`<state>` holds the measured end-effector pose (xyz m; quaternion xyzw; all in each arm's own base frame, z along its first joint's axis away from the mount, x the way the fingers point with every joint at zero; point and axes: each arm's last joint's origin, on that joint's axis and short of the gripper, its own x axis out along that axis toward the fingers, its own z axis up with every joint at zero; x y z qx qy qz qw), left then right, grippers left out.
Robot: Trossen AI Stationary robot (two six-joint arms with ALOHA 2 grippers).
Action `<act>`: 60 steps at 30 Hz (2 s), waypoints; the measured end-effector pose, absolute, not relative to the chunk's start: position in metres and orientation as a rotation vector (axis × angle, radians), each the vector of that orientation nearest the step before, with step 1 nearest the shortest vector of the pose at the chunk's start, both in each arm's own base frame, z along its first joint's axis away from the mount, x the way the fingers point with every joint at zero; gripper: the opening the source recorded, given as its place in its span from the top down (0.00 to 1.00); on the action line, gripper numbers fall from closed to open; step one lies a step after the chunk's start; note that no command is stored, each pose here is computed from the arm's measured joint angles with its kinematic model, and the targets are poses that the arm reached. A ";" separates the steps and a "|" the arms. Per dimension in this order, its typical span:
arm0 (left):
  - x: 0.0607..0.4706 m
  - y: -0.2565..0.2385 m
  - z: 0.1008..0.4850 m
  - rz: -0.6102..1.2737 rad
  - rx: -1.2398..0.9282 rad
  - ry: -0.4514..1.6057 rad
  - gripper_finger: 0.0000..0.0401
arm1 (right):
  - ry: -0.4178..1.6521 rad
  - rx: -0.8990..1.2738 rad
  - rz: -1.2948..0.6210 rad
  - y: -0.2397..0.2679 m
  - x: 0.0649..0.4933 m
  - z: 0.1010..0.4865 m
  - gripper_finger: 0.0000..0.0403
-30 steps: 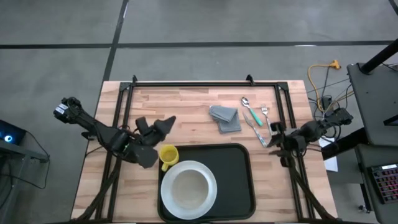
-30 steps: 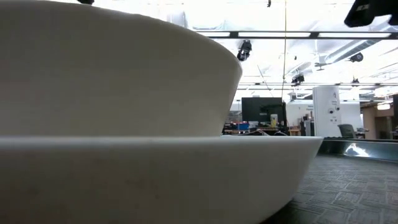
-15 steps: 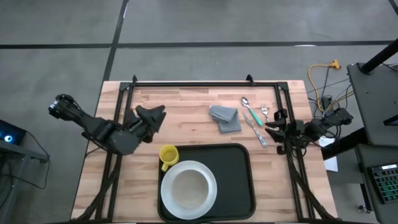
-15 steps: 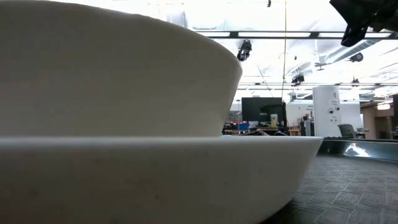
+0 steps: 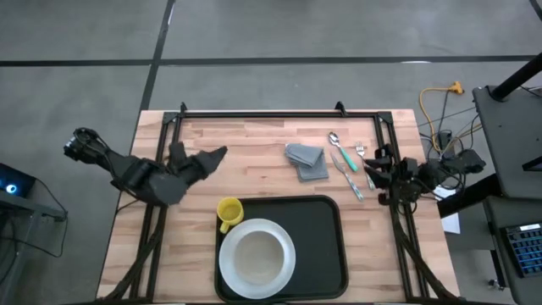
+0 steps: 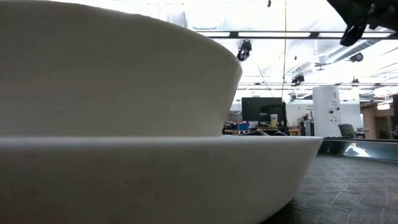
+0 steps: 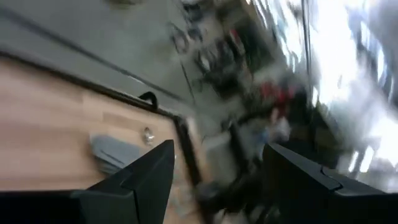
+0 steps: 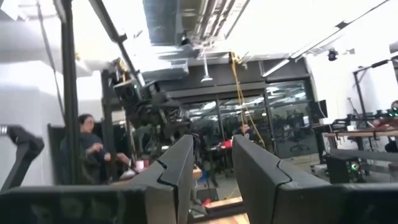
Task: Set up tray
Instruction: Put the gray napkin to the right of the white plate on the black serving tray
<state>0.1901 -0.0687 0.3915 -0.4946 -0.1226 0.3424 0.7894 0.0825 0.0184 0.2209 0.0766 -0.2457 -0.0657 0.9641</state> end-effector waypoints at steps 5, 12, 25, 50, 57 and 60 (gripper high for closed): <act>0.174 -0.058 0.407 0.666 -0.687 -0.100 0.44 | -0.475 0.209 -0.152 0.018 0.092 0.219 0.75; 0.167 -0.052 0.406 0.647 -0.081 0.110 0.44 | -0.543 0.205 -0.201 0.019 0.108 0.226 0.75; 0.173 -0.055 0.383 0.607 0.066 0.189 0.44 | -0.401 0.059 -0.300 0.028 0.196 0.274 0.75; 0.069 -0.019 0.281 0.026 -0.221 -0.580 0.44 | 0.130 0.114 -0.376 0.022 0.266 0.358 0.75; 0.057 -0.013 0.263 0.022 -0.274 -0.710 0.44 | 0.396 0.141 -0.486 0.003 0.252 0.393 0.75; 0.061 -0.015 0.247 0.029 -0.258 -0.746 0.44 | 0.409 0.119 -0.505 -0.003 0.248 0.400 0.75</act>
